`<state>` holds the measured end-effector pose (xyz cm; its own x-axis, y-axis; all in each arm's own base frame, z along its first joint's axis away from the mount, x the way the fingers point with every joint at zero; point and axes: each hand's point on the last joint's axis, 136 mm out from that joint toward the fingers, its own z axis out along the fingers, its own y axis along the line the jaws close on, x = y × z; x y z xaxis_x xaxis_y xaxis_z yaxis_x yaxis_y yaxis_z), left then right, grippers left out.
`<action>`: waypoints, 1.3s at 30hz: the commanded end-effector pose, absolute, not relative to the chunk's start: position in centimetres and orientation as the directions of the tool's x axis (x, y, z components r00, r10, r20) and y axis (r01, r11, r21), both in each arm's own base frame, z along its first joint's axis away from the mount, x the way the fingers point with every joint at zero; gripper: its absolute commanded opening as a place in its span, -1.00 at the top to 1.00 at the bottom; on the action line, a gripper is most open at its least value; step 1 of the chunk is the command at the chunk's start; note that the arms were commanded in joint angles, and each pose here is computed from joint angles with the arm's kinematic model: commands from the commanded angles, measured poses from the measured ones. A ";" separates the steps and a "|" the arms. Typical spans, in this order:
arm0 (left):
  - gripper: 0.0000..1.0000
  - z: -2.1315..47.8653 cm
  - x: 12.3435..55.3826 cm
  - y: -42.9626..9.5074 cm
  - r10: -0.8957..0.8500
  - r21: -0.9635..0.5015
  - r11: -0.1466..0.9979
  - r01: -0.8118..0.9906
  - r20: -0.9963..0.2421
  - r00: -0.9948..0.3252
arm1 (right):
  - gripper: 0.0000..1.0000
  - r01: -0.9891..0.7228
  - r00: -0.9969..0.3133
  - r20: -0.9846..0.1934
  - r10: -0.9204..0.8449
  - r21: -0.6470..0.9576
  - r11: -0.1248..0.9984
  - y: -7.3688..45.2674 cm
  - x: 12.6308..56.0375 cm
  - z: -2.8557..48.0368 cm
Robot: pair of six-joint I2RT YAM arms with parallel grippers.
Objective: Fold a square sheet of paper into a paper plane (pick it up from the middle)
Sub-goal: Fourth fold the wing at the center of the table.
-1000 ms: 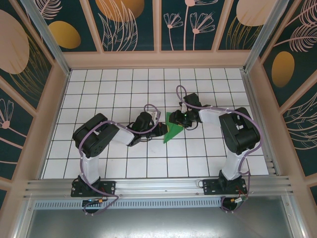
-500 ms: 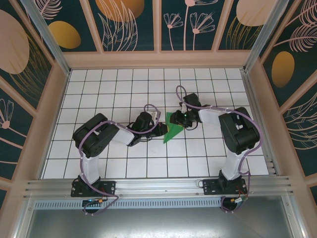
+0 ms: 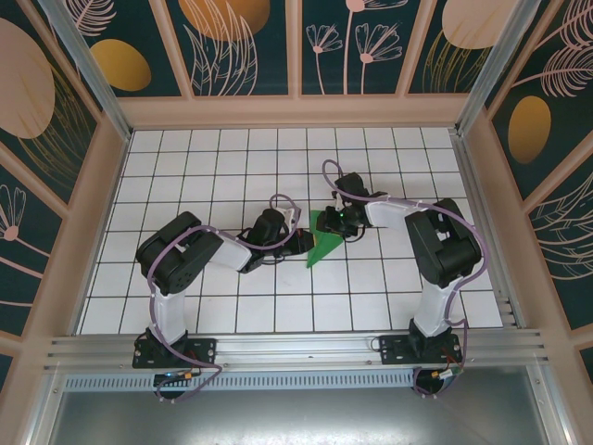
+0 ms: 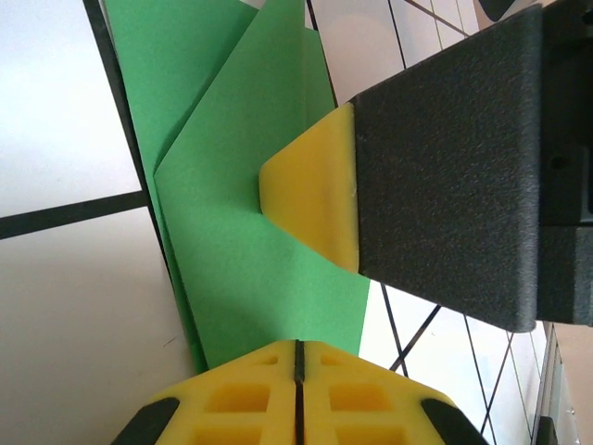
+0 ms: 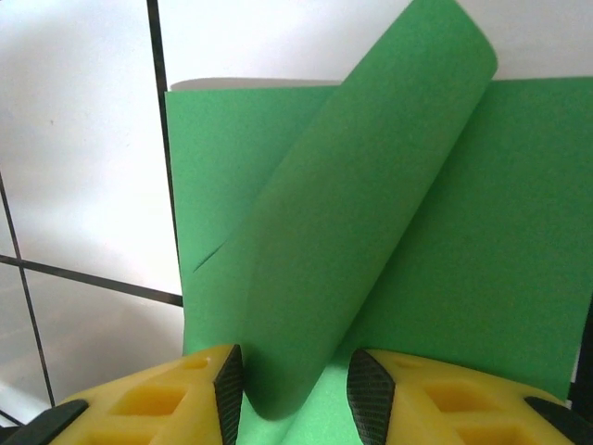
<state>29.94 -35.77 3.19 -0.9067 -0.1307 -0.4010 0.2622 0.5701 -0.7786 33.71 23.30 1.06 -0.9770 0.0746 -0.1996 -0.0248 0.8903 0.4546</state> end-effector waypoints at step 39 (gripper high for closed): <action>0.69 7.3 30.7 -34.9 -0.225 -0.784 0.529 0.324 -0.498 -0.837 | 0.14 0.019 -0.998 -0.058 0.033 0.222 0.975 18.6 29.4 -7.2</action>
<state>30.36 -34.78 6.06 -0.8576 -0.1981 -0.4746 0.3024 0.5522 -0.7770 33.73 23.32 0.99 -0.9749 0.0501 -0.2170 -0.0527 0.8949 0.4432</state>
